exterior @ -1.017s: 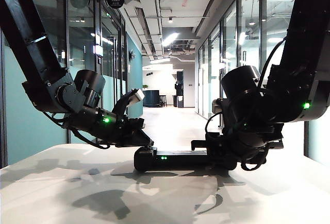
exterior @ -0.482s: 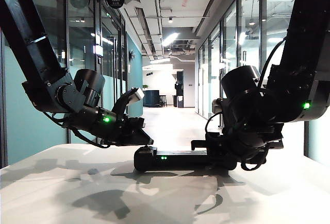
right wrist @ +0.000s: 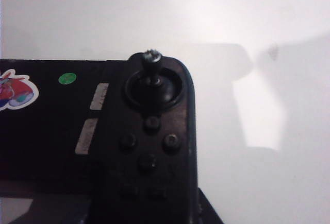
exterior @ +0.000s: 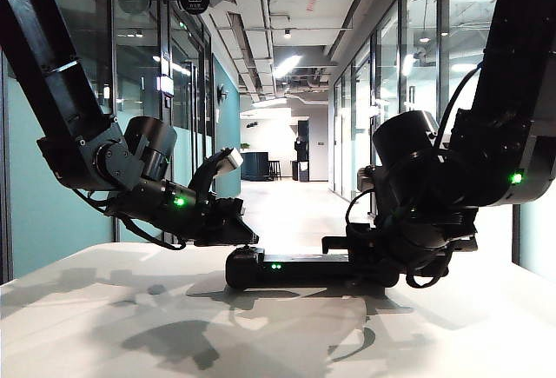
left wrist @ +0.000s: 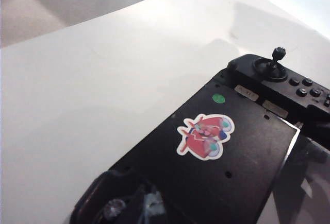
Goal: Push the left joystick on the remote control sitting on the white table forward to make the robot dog walk in a straight line until it approaches the door.
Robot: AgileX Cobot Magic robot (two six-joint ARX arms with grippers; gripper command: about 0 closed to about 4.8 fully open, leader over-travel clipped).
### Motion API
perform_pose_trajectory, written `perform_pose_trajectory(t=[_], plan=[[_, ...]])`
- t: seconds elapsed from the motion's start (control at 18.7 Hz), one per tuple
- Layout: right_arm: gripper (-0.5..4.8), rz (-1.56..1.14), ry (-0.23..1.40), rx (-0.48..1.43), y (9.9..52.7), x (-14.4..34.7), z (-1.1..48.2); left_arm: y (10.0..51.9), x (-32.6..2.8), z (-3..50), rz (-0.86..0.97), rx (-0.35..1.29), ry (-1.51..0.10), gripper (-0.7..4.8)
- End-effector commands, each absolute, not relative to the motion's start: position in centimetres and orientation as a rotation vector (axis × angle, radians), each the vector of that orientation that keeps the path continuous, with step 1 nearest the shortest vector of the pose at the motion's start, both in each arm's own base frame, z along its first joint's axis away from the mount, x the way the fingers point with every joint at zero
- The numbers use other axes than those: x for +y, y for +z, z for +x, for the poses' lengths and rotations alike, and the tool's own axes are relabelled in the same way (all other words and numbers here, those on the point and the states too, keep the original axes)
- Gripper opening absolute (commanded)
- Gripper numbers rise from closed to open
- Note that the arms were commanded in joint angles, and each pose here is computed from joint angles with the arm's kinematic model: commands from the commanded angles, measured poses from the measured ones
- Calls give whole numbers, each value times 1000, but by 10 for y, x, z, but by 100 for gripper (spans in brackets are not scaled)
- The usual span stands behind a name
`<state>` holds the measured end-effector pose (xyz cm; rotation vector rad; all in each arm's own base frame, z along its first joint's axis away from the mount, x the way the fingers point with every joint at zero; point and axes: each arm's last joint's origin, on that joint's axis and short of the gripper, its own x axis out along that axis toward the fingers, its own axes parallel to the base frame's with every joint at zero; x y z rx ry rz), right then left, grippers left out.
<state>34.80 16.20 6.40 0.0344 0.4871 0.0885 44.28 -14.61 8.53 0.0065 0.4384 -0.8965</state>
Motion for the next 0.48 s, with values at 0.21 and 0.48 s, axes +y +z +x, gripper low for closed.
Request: perform_pose_trajectory(t=[0.21, 0.48], plan=[[198, 51, 92, 458, 69, 163, 350, 79, -147, 445, 5, 434, -894, -6], [198, 51, 92, 457, 69, 163, 350, 81, -147, 446, 6, 428, -893, -6]])
